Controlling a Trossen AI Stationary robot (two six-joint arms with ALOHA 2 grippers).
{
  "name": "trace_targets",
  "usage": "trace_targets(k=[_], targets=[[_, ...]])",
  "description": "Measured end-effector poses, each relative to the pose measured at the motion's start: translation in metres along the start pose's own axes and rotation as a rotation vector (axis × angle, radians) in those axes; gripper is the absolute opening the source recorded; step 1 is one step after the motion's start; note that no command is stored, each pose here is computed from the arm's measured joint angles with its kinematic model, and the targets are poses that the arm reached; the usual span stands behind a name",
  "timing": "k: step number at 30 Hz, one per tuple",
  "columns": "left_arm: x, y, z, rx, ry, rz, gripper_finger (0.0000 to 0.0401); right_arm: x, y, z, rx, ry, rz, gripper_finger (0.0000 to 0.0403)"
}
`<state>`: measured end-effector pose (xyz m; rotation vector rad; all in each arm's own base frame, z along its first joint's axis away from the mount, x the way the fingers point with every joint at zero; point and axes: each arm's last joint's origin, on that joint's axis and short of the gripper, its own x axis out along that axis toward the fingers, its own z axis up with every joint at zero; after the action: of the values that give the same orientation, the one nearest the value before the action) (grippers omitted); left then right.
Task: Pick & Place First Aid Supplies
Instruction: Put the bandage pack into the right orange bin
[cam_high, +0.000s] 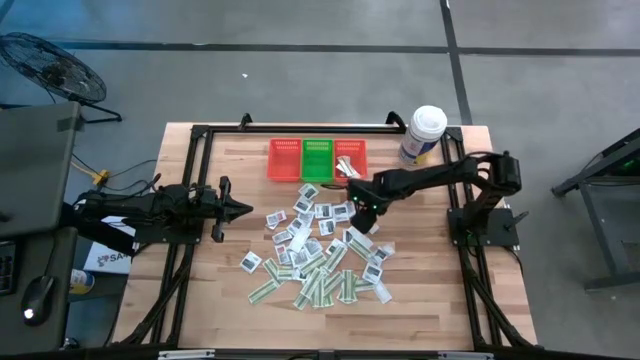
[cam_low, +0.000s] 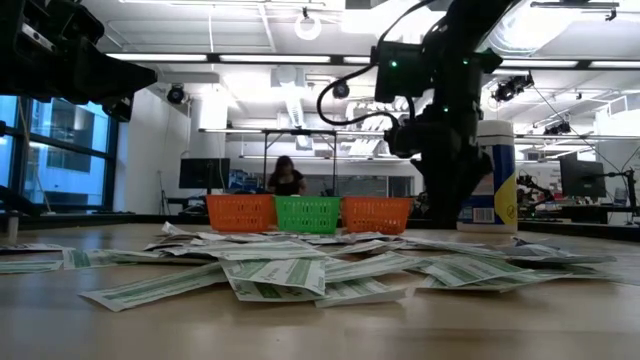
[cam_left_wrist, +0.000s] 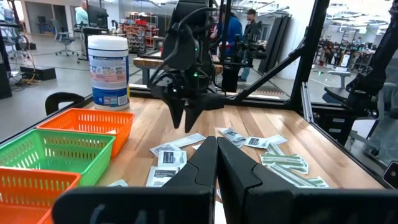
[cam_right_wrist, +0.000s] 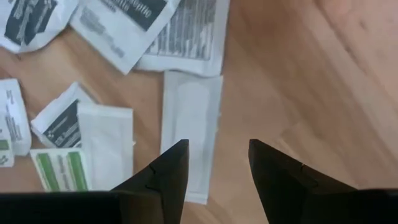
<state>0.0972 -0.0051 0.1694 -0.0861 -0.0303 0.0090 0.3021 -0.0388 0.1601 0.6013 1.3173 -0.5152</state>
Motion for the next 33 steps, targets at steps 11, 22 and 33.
trace_targets(k=[11, 22, 33], targets=[[0.0, 0.0, 0.0, 0.0, 0.0, 0.0, 0.0001, 0.002, 0.009, -0.005, 0.011, -0.016, -0.013, 0.0211], [0.0, 0.0, 0.0, 0.0, 0.0, 0.0, 0.0001, 0.019, 0.012, -0.005, -0.031, -0.016, -0.073, 0.0213], [0.0, 0.0, 0.0, 0.0, 0.0, 0.0, 0.0001, 0.019, 0.013, -0.005, -0.054, -0.011, -0.061, 0.0194]])
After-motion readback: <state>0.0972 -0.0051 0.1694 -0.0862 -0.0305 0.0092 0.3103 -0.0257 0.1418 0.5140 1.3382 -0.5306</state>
